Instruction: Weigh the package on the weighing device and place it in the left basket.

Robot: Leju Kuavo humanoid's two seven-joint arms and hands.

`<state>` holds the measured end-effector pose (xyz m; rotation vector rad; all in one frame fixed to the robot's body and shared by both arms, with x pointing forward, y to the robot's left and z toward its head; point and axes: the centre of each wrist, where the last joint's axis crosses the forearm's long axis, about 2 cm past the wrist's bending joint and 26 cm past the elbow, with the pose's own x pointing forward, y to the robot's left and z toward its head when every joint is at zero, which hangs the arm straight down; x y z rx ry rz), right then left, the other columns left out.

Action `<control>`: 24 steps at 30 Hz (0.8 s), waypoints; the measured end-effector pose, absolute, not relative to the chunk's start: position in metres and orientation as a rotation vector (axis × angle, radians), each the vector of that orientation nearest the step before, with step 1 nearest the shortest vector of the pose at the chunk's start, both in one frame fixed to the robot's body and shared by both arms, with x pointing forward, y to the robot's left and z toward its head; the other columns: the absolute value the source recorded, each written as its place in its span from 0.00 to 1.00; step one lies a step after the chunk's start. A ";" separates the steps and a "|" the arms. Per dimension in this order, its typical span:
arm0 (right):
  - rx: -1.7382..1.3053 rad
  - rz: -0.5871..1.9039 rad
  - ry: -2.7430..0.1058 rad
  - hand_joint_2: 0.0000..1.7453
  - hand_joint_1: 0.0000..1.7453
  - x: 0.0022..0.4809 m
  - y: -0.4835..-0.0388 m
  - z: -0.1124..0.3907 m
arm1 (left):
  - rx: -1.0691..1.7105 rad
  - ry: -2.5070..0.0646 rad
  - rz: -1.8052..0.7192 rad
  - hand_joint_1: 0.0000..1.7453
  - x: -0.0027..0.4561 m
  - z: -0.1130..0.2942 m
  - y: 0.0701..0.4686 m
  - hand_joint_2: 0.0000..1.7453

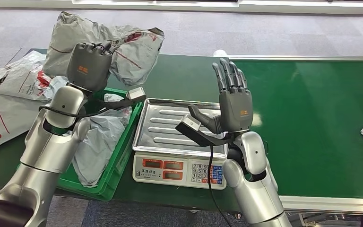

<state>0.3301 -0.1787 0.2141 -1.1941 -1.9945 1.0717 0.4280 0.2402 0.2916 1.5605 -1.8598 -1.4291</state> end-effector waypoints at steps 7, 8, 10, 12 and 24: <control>-1.194 1.074 -1.994 0.00 0.00 0.330 -0.179 0.214 | 1.572 -1.791 -1.325 1.00 0.432 0.299 0.277 1.00; -1.194 1.074 -1.994 0.00 0.00 0.330 -0.179 0.214 | 1.571 -1.781 -1.319 1.00 0.432 0.299 0.279 1.00; -1.192 1.075 -1.995 0.00 0.00 0.330 -0.178 0.214 | 1.558 -1.743 -1.316 0.80 0.433 0.298 0.284 1.00; -1.191 1.076 -1.996 0.00 0.00 0.330 -0.178 0.215 | 1.533 -1.685 -1.325 0.30 0.435 0.297 0.291 1.00; -1.179 1.072 -1.999 0.00 0.00 0.334 -0.177 0.217 | 1.610 -1.159 -1.094 0.00 0.452 0.266 0.365 0.00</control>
